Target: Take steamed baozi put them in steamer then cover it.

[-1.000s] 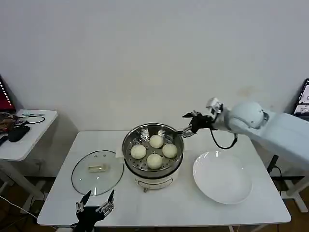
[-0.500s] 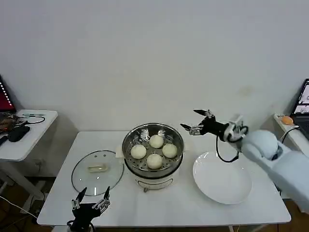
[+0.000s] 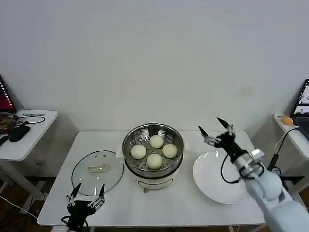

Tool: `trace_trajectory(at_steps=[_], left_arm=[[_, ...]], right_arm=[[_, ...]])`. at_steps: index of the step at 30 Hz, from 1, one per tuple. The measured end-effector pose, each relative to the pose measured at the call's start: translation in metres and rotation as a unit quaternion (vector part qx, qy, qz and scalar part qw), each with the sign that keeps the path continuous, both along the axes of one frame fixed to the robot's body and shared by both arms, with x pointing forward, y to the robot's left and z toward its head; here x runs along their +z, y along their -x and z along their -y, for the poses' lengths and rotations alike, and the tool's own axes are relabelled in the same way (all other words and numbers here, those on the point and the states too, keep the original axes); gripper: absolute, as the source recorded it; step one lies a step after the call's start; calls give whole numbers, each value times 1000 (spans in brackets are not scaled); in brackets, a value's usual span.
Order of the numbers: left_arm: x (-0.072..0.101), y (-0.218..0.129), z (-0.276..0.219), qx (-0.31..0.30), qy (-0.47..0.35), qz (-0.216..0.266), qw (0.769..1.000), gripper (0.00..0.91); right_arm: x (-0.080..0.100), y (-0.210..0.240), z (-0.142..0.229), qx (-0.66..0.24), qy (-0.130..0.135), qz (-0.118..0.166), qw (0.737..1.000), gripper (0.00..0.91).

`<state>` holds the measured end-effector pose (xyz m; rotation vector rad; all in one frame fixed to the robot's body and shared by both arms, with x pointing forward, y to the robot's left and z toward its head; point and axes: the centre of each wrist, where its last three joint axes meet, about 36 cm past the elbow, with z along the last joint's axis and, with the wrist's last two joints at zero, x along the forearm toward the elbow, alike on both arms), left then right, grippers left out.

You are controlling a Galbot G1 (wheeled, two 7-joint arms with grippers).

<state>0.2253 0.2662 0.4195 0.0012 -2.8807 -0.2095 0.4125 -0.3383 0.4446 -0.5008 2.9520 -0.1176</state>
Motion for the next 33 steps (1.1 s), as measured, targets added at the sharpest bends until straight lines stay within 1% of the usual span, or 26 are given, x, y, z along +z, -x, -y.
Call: trace_trajectory(at_steps=[6, 10, 14, 21, 28, 33], left_arm=[[-23, 1, -18, -5, -82, 12, 997, 907], [-38, 0, -33, -21, -147, 24, 989, 907], [-52, -3, -52, -43, -218, 39, 974, 907], [-70, -11, -83, -93, -318, 48, 942, 907], [-80, -31, -112, -141, -406, 49, 902, 907], [-85, -49, -132, -162, -460, 56, 871, 907]], right_arm=[[-32, 42, 5, -41, -12, -5, 999, 907], [-45, 67, 7, -64, -17, -10, 998, 907], [-53, 89, 10, -83, -17, -17, 996, 907], [-62, 119, 15, -97, -4, -37, 995, 907], [-65, 141, 16, -94, 8, -50, 994, 907], [-69, 154, 18, -97, 9, -59, 994, 907]])
